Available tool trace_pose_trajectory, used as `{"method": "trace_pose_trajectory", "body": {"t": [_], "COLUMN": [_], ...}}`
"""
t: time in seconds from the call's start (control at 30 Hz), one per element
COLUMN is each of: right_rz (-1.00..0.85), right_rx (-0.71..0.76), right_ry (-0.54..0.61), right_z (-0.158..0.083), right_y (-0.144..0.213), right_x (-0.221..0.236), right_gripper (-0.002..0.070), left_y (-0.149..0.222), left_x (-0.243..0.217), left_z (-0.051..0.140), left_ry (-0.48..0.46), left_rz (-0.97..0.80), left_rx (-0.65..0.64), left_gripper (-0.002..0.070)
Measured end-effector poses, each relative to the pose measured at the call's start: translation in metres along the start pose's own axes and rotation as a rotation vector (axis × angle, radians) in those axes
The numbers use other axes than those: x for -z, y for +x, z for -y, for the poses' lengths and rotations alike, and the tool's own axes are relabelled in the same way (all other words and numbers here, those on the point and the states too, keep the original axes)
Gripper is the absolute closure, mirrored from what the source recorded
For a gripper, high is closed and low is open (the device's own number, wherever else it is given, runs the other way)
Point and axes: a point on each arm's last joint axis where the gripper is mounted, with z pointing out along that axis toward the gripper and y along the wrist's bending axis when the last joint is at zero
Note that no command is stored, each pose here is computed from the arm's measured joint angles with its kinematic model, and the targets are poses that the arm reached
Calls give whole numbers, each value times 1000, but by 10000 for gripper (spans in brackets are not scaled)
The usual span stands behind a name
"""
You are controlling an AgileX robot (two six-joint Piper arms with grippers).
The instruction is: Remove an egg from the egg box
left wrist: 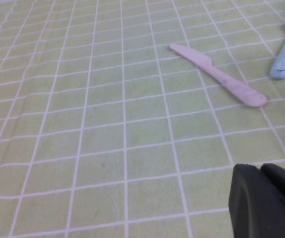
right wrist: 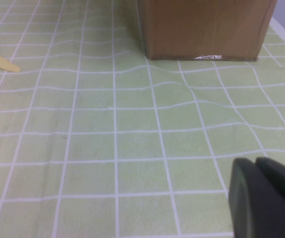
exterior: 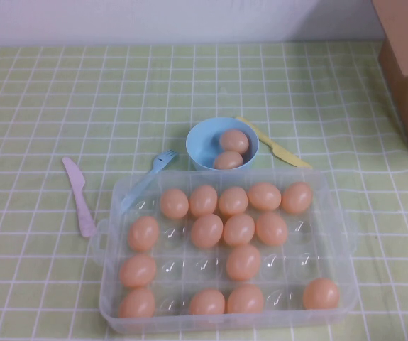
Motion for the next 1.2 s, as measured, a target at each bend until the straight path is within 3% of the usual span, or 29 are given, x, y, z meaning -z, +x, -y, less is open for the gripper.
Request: {"method": "trace_pose_trajectory", "body": {"t": [0.2, 0.27, 0.33, 0.4, 0.5, 0.8, 0.93, 1.2], "right_rz": [0, 0, 0, 0, 0, 0, 0, 0], "right_rx": [0, 0, 0, 0, 0, 0, 0, 0], "right_ry": [0, 0, 0, 0, 0, 0, 0, 0], "right_z": [0, 0, 0, 0, 0, 0, 0, 0], "right_y": [0, 0, 0, 0, 0, 0, 0, 0], "right_x": [0, 0, 0, 0, 0, 0, 0, 0], "right_gripper": [694, 694, 694, 694, 694, 694, 694, 694], "left_y": [-6, -11, -17, -21, -23, -27, -25, -79], "left_x": [0, 1, 2, 3, 3, 4, 5, 28], "left_z": [2, 4, 5, 5, 5, 2, 9, 22], "left_ry": [32, 59, 105, 132, 146, 146, 199, 365], "left_rz": [69, 112, 163, 203, 225, 274, 179, -21], "left_rx": [120, 258, 511, 678, 764, 835, 852, 564], "left_gripper": [679, 680, 679, 679, 679, 679, 679, 679]}}
